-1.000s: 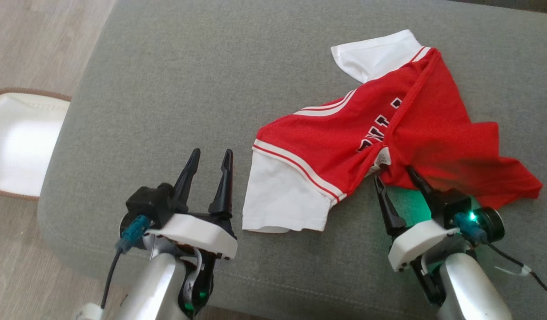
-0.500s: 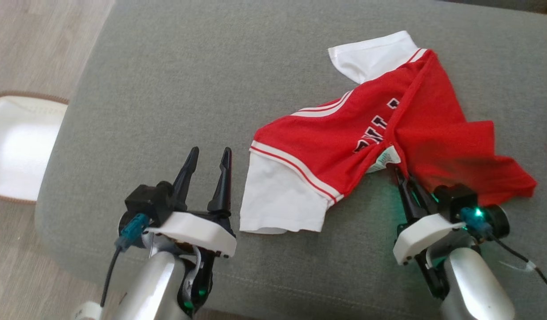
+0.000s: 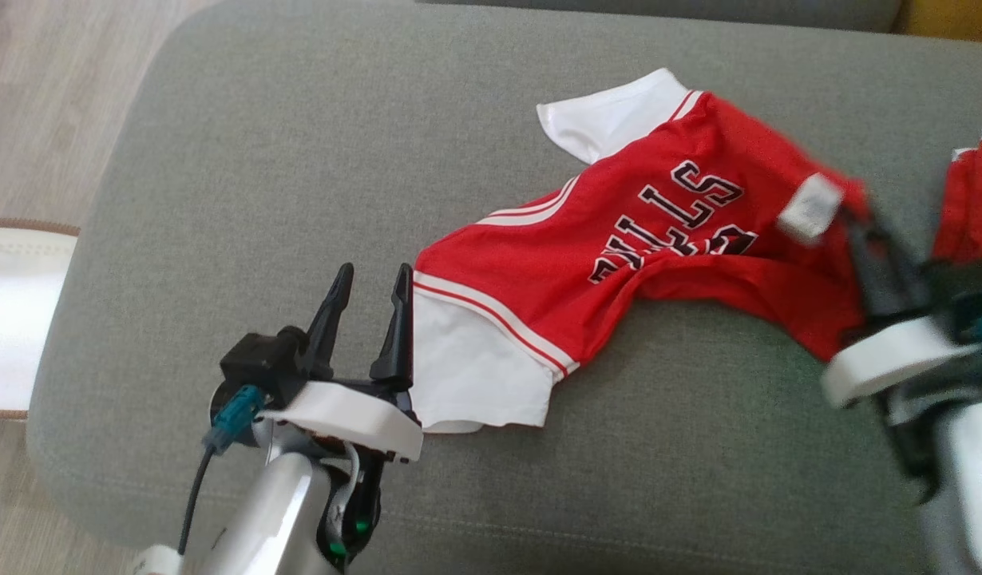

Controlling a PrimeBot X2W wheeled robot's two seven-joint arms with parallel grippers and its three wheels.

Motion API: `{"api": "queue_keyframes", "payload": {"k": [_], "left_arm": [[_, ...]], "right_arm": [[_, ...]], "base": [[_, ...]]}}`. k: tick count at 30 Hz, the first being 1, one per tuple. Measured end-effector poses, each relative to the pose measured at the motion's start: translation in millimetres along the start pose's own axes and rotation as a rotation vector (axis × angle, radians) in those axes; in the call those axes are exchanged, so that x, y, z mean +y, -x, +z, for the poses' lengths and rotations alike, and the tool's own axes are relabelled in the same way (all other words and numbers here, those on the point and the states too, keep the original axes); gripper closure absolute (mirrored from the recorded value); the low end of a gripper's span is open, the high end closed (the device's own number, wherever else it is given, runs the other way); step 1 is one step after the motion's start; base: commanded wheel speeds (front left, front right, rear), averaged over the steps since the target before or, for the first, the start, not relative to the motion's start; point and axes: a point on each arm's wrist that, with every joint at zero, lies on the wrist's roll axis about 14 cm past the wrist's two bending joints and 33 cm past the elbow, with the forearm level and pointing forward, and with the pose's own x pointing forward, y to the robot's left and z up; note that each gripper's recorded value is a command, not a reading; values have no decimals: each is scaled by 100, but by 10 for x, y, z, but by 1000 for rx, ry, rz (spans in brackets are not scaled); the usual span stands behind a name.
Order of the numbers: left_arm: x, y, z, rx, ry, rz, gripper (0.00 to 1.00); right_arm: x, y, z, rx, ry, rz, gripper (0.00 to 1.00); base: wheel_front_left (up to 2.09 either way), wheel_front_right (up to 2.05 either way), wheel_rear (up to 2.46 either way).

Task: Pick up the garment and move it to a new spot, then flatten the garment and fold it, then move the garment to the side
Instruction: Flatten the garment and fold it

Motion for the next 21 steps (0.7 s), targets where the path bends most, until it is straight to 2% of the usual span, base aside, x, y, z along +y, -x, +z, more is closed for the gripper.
{"api": "queue_keyframes", "payload": {"k": [8, 13, 16, 17, 18, 20, 21], "left_arm": [[84, -33, -118, 34, 17, 24, 0], [145, -104, -143, 43, 11, 35, 0], [185, -134, -130, 40, 5, 43, 0], [215, -144, -131, 40, 1, 51, 0], [242, -148, -144, 44, -1, 58, 0], [292, -139, -184, 57, -3, 72, 0], [313, -134, -199, 61, -5, 78, 0]], "right_arm": [[-786, -300, 295, 32, 166, -98, 100], [-1065, -654, 199, 109, 251, -100, 100], [-1120, -804, 141, 135, 266, -98, 100], [-1123, -887, 112, 145, 263, -95, 50], [-1119, -971, 87, 154, 265, -90, 16], [-1131, -1137, 70, 151, 260, -87, 0], [-1164, -1208, 75, 145, 257, -95, 0]], "base": [[0, 0, 0], [0, 0, 0], [0, 0, 0], [0, 0, 0], [0, 0, 0], [0, 0, 0], [0, 0, 0]]}}
